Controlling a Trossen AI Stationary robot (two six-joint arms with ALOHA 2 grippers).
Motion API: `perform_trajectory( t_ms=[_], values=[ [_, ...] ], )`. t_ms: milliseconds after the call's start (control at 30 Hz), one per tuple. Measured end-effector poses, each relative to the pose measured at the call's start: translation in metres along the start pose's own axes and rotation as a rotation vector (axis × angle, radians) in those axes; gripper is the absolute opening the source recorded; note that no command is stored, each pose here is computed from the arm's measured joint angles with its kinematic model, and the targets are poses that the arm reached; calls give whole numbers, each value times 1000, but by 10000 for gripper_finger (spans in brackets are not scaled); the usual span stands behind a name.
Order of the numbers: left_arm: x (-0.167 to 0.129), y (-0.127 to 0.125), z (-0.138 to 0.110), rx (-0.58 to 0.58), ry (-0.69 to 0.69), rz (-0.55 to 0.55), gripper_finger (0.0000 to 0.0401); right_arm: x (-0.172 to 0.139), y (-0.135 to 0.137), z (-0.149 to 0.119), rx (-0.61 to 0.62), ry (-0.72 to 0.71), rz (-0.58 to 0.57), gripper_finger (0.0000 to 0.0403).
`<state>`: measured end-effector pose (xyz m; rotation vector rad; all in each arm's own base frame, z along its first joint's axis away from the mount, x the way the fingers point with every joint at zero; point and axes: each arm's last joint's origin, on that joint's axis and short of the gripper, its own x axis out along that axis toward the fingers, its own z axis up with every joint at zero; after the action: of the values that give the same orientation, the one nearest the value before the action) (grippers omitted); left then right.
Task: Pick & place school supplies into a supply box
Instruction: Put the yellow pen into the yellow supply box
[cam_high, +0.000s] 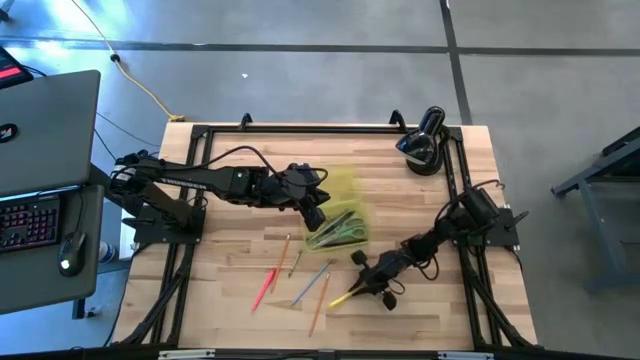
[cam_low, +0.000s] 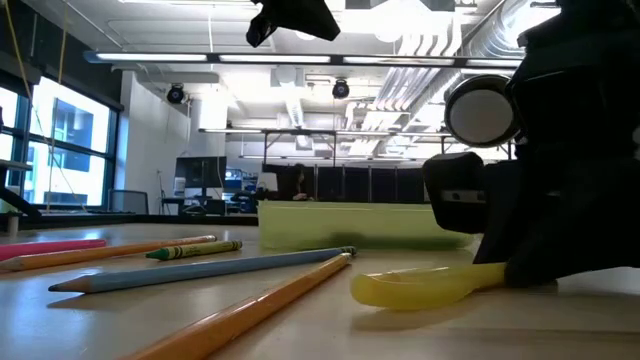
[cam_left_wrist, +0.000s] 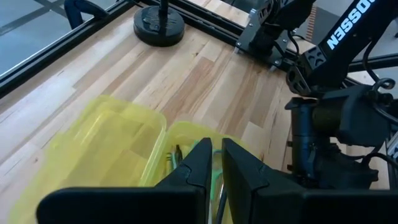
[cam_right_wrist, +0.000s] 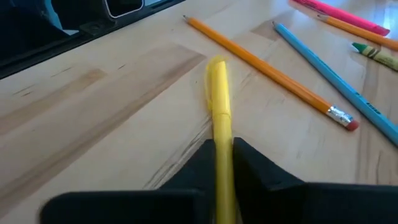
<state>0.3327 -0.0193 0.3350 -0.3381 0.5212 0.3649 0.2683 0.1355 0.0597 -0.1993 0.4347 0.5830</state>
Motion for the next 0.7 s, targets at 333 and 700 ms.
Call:
perform_trajectory(
  t_ms=[333,700],
  values=[
    [0,0,0,0,1,0,67,-1,6,11,59,-101,15,11],
    [0,0,0,6,4,2,67,-40,-7,67,-80,-142,-295,13]
  ],
)
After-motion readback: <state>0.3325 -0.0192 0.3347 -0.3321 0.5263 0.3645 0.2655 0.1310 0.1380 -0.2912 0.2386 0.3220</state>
